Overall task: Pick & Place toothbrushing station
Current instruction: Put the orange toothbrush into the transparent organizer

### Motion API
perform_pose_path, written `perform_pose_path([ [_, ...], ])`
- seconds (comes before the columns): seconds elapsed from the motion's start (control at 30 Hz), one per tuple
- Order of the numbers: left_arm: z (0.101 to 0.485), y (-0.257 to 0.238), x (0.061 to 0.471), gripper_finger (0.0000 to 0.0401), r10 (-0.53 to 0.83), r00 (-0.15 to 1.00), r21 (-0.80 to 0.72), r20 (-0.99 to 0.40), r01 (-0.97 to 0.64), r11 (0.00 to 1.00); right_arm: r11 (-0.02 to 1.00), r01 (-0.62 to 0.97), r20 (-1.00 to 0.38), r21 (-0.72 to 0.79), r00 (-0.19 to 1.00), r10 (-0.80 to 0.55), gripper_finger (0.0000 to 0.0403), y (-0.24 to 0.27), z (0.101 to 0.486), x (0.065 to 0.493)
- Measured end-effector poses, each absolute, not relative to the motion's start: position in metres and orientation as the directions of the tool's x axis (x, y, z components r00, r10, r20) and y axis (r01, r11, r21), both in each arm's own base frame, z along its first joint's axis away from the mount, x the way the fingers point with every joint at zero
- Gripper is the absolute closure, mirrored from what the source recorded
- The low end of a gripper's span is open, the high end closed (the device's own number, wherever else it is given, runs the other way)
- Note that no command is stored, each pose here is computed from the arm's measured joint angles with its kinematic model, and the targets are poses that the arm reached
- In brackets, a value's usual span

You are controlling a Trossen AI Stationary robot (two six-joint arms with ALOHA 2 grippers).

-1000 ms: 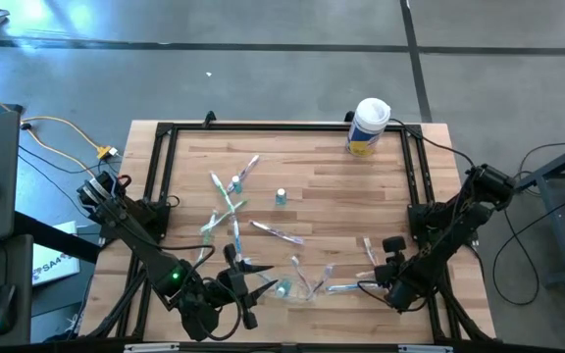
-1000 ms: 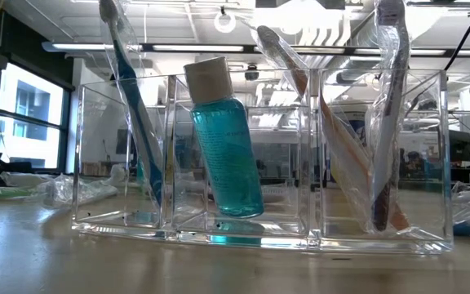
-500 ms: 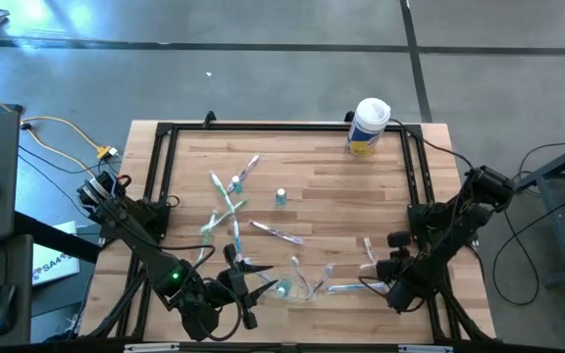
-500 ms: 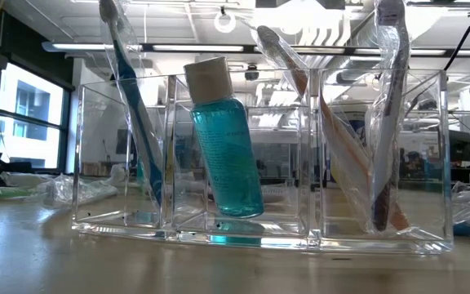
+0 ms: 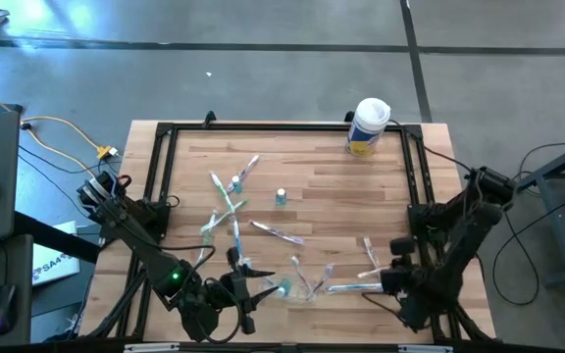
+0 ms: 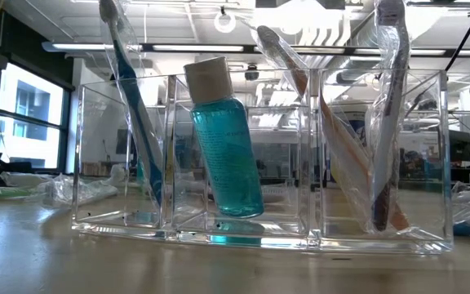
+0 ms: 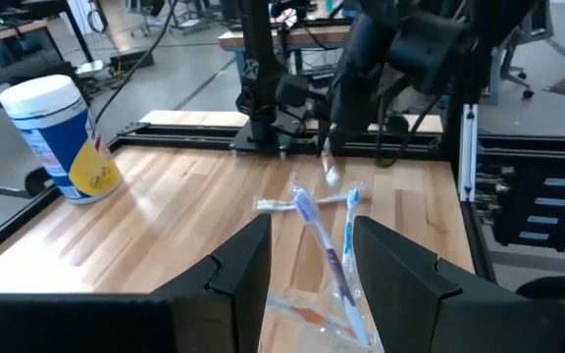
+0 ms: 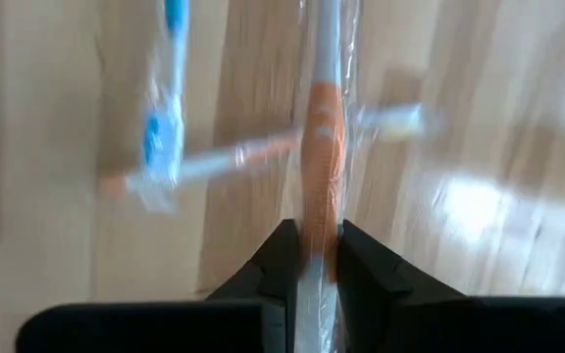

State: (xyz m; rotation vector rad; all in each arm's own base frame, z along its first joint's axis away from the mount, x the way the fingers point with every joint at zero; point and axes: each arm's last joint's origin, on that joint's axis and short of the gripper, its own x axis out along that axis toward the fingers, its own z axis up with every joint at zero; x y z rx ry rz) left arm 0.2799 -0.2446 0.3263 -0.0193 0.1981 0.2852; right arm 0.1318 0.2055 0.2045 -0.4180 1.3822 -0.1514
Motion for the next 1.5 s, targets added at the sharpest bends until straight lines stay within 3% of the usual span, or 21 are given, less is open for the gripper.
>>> perform_pose_path([
  [0.2,0.325,-0.241,0.285,0.0256,0.290,0.937,0.006,-0.197,-0.294,0.956,0.912,-0.071,-0.844,-0.405,0.412,-0.343,0.0362,0.221,0.229,0.129],
  [0.37,0.323,-0.233,0.306,0.0256,0.301,0.940,0.025,-0.159,-0.301,0.953,0.895,-0.019,-0.698,-0.446,0.633,-0.335,0.0362,0.228,0.249,0.129],
  [0.6,0.324,-0.221,0.341,0.0256,0.140,0.989,0.061,-0.057,-0.136,0.989,0.899,0.020,-0.526,-0.437,0.805,-0.274,0.0362,0.231,0.270,0.131],
  [0.77,0.324,-0.203,0.354,0.0237,0.100,0.993,0.072,-0.064,-0.095,0.993,0.911,-0.030,-0.486,-0.411,0.853,-0.190,0.0362,0.241,0.278,0.136],
  [1.0,0.313,-0.193,0.377,0.0135,-0.011,1.000,0.006,-0.004,0.011,1.000,0.906,-0.094,-0.437,-0.412,0.893,-0.106,0.0362,0.254,0.286,0.147],
  [1.13,0.309,-0.196,0.387,0.0095,-0.050,0.998,0.080,0.047,0.046,0.996,0.907,-0.078,-0.418,-0.413,0.902,-0.113,0.0362,0.253,0.289,0.155],
  [1.3,0.304,-0.203,0.399,0.0084,-0.062,0.996,0.206,0.060,0.048,0.977,0.911,-0.036,-0.407,-0.411,0.902,-0.147,0.0362,0.248,0.290,0.165],
  [1.5,0.313,-0.203,0.403,0.0084,-0.057,0.994,0.186,0.093,0.039,0.982,0.911,0.003,-0.406,-0.412,0.895,-0.186,0.0362,0.241,0.290,0.175],
])
